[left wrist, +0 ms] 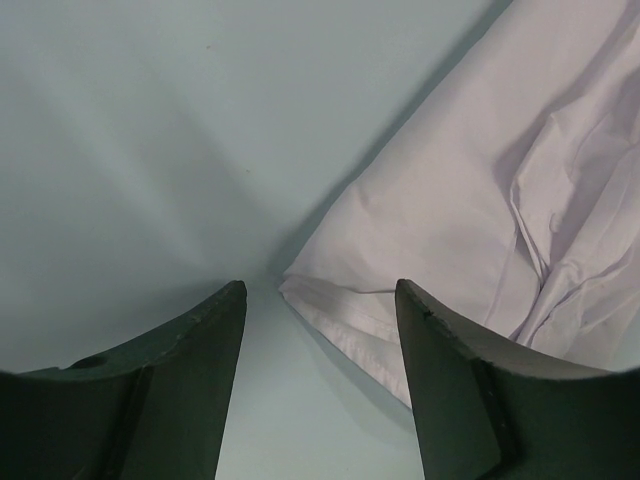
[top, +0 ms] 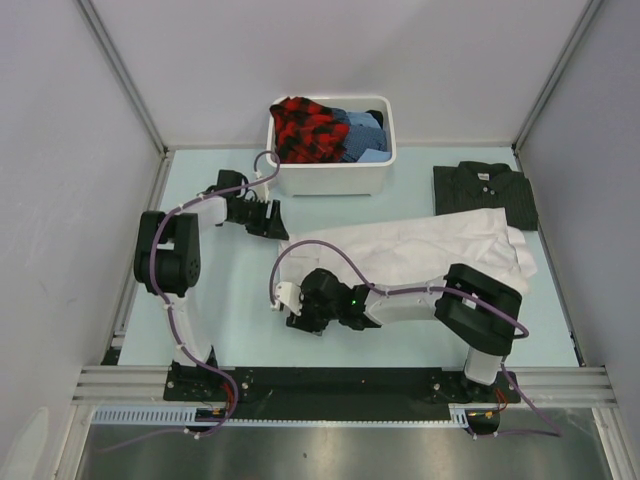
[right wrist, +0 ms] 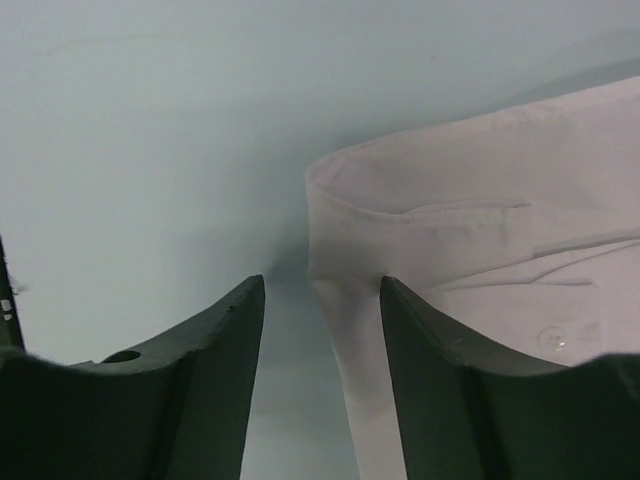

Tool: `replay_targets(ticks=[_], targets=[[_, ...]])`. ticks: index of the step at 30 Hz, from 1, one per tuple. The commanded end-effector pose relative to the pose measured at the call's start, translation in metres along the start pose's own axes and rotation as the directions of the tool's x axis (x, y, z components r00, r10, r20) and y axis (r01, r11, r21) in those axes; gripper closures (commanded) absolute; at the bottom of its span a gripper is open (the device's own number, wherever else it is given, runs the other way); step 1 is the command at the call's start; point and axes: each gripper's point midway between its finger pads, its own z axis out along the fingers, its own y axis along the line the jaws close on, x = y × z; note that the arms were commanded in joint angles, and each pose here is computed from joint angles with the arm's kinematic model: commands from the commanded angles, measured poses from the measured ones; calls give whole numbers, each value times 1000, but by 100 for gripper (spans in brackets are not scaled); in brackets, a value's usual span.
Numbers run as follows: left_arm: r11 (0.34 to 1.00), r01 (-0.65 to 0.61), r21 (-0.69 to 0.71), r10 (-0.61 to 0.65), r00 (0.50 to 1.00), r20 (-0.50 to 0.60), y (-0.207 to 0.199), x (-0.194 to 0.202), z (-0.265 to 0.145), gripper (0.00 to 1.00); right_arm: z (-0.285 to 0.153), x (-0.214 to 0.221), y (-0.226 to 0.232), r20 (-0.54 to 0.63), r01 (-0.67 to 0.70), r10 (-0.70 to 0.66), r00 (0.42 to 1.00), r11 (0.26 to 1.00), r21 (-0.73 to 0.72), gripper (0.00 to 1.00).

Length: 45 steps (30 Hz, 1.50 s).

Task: Fold and stack the long sleeve shirts
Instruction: Fold the shirt

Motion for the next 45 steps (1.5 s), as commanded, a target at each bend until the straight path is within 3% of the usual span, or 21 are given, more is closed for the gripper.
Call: replay_targets(ticks=[1, 3, 6, 13, 15, 17, 29, 37, 45], targets=[[1000, -13, -24, 14, 999, 37, 4, -17, -5, 33, 10, -26, -14, 70, 22, -26, 997, 999, 46, 49], [1000, 4, 3, -4, 1000, 22, 3, -11, 1, 35, 13, -25, -15, 66, 19, -22, 998, 998, 52, 57], [999, 8, 46, -7, 1000, -30, -6, 1, 8, 46, 12, -28, -18, 73, 13, -17, 997, 998, 56, 70], [997, -11, 76, 12, 1000, -21, -19, -2, 2, 87, 5, -42, -24, 116, -29, 23, 993, 998, 49, 90], [996, -14, 91, 15, 1000, -7, -25, -8, -1, 91, 2, -49, -28, 141, -43, 35, 989, 998, 55, 100], [994, -27, 103, 25, 1000, 14, -31, -16, -6, 99, -3, -52, -34, 156, -63, 51, 986, 996, 70, 100], [979, -94, 182, 77, 992, 99, -91, -58, -14, 100, -48, -57, -65, 230, -167, 126, 965, 972, 167, 100], [962, -142, 233, 117, 986, 119, -134, -95, 3, 100, -93, -24, -78, 217, -239, 190, 958, 944, 229, 100], [947, -193, 256, 175, 980, 90, -182, -118, 53, 100, -149, 25, -92, 207, -324, 266, 941, 885, 335, 100]])
